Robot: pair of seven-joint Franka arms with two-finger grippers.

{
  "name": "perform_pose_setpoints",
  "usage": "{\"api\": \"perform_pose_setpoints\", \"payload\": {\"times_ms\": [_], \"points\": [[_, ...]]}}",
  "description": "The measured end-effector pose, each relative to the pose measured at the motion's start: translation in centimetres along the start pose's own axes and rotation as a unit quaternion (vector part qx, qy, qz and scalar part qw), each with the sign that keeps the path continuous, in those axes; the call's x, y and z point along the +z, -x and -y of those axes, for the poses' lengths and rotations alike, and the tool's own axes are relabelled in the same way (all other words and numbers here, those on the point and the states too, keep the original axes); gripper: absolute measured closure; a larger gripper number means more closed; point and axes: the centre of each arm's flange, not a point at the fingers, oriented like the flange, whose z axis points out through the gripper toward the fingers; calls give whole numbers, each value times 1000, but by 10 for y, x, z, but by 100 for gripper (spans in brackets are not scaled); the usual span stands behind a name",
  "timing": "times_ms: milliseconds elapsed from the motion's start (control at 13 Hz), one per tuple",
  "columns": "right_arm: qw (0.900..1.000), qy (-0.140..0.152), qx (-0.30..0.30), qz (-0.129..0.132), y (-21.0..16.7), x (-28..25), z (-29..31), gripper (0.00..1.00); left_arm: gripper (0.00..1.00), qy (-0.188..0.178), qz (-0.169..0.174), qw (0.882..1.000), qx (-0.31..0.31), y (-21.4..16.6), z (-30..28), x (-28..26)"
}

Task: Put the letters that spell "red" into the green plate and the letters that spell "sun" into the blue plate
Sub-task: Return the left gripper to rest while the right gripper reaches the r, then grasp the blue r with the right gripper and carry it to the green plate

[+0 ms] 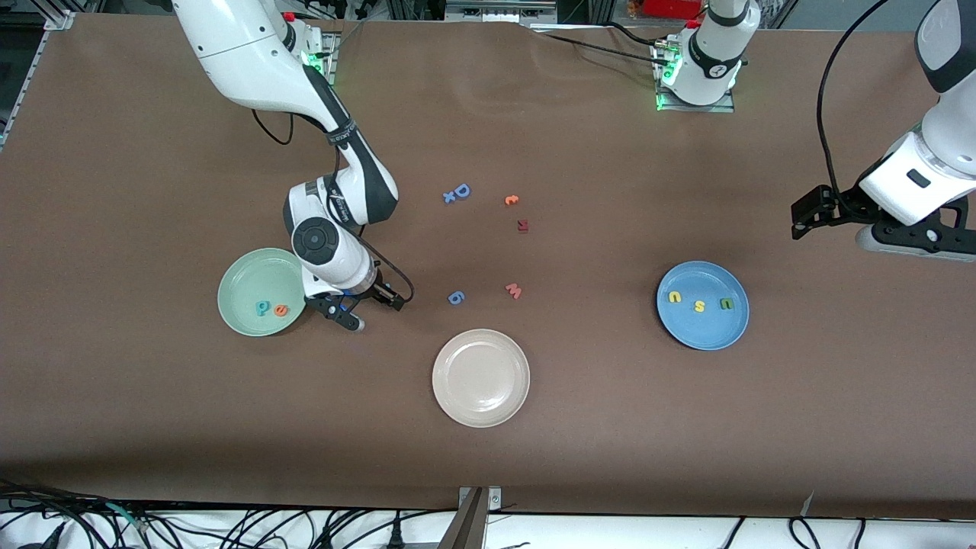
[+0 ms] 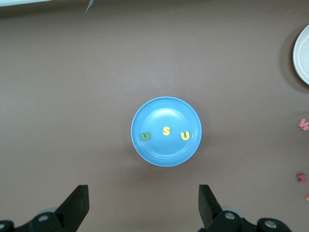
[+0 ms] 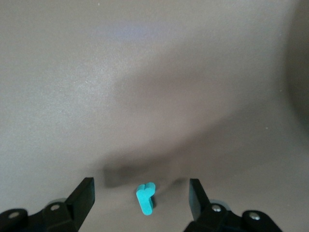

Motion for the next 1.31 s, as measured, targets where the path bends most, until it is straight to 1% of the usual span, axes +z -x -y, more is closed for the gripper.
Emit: {"api": "perform_pose_setpoints", "payload": {"times_ms": [77,154,231,308,386,540,617,771,848,925,1311], "points": [[1000,0,0,0,1,1,0,21,0,0,-1,1000,0,1,0,0],[1000,0,0,0,1,1,0,21,0,0,-3,1000,0,1,0,-1],[1000,1,0,0,2,1,0,31,0,0,-4,1000,0,1,0,-2],[1000,1,0,1,2,2,0,44,0,-1,-4,1000,0,2,0,-3],[1000,1,-1,1,3,2,0,44,0,-1,-5,1000,0,2,0,-4],[1000,1,-1,2,5,3,1,61,0,-1,0,1000,-2,5,1,-11],[1000,1,-2,3,6,3,1,61,0,-1,3,1000,-3,7,2,-19],[1000,1,-3,4,7,4,1,76,0,-1,3,1000,-3,10,2,-32],[1000,2,-3,4,8,4,1,77,0,-1,6,1000,-3,11,2,-33],[1000,2,-3,4,8,5,1,82,0,-3,7,1000,-3,11,2,-33],[1000,1,-4,4,8,4,1,82,0,-5,9,1000,-3,11,2,-32]]}}
